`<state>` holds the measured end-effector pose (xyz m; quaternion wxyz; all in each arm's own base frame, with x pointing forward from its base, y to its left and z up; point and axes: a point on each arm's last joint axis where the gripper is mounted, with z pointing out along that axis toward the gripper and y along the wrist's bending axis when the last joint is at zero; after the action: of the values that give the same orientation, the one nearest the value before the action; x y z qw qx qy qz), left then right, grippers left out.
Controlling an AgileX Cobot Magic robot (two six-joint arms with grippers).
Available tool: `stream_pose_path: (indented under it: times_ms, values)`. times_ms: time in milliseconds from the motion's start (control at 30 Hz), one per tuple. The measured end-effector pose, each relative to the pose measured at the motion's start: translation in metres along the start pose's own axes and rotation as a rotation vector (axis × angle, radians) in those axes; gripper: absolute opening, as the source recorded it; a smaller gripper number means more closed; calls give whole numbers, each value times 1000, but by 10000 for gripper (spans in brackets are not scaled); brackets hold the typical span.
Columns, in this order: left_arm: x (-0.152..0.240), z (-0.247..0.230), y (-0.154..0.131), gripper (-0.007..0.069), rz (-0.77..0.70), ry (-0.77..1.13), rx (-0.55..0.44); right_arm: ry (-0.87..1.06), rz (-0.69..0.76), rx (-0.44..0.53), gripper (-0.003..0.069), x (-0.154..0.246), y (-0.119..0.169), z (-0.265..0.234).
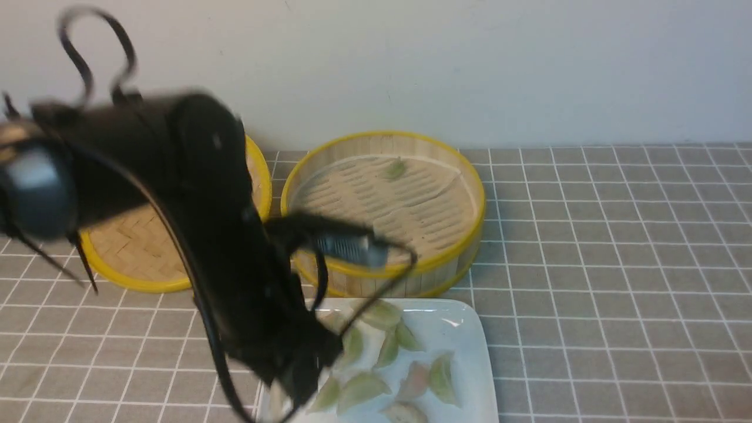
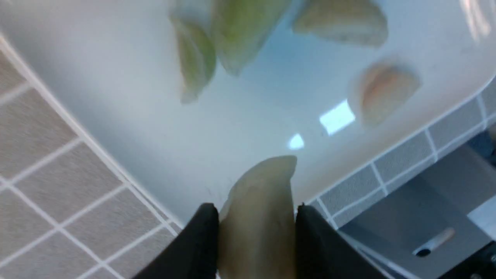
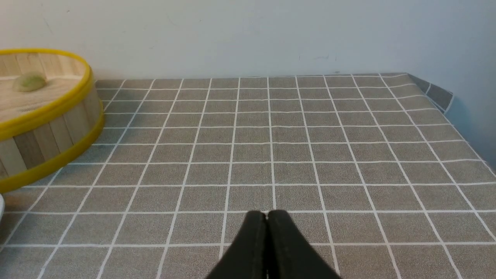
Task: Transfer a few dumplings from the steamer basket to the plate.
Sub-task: Use the left arm to put the dumpling into the plate
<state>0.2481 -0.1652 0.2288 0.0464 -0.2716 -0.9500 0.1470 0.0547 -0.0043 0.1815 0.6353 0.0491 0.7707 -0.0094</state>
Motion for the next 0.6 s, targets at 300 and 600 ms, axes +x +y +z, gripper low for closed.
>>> stream_pose_path:
  times_ms: [300,600]
  values:
    - [6,31,-19,226,189,-19,-21,0,0,0,-13,0,0,0]
    - [-2,48,-17,348,189,-13,-23,0,0,0,-13,0,0,0]
